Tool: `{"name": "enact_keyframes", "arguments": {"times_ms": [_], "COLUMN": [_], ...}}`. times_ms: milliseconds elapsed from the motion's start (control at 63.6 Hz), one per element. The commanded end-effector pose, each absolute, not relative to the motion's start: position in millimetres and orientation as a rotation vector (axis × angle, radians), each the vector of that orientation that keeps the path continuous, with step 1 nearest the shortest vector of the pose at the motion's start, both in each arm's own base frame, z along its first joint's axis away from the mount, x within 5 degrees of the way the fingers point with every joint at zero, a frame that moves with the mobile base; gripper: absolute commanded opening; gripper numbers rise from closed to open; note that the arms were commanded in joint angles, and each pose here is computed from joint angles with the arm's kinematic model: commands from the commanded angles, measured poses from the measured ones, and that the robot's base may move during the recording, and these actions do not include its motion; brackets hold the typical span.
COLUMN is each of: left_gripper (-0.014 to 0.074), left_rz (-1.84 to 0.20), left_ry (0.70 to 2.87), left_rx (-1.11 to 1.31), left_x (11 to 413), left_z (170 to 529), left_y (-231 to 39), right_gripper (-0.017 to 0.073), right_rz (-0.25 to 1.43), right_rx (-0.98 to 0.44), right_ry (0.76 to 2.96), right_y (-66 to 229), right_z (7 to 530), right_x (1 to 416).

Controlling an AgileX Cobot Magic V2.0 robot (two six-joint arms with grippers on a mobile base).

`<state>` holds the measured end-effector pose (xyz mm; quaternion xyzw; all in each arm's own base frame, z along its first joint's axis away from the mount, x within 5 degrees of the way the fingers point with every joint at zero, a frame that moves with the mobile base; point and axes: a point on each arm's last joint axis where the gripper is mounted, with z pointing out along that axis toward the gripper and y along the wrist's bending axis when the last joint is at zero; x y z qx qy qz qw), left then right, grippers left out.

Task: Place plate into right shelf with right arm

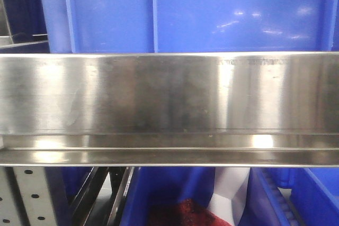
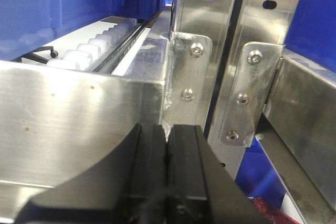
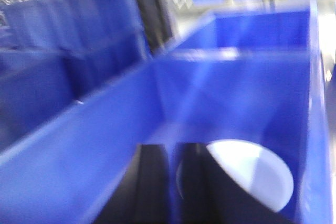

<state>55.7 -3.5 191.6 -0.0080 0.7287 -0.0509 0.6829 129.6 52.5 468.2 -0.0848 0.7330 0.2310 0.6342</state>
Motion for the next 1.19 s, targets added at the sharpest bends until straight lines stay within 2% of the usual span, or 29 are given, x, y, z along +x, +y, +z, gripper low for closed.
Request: {"name": "enact_keyframes", "arguments": {"times_ms": [0, 204, 755, 928, 1179], "left_gripper": [-0.0047, -0.0047, -0.0047, -0.0047, -0.0047], "left_rz": [-0.13, -0.13, -0.13, -0.13, -0.13], "left_ry": [1.561, 1.561, 1.561, 1.561, 1.561], "left_rx": [-0.017, -0.017, -0.017, -0.017, -0.017], "left_x": [57, 57, 57, 57, 57], "left_z": [195, 195, 195, 195, 195], "left_y": [-4, -4, -4, -4, -4], "right_gripper": [0.0057, 0.0057, 0.0057, 0.0057, 0.0057], "right_rz": [0.517, 0.5, 0.499, 0.33, 0.129], "right_rx": [-0.196, -0.245, -0.25, -0.238, -0.024], "right_ry": [1.568, 1.592, 1.597, 1.529, 1.389], "right_y": [45, 41, 41, 31, 8], "right_z": [487, 485, 484, 478, 441], "right_x": [104, 78, 77, 80, 62]}}
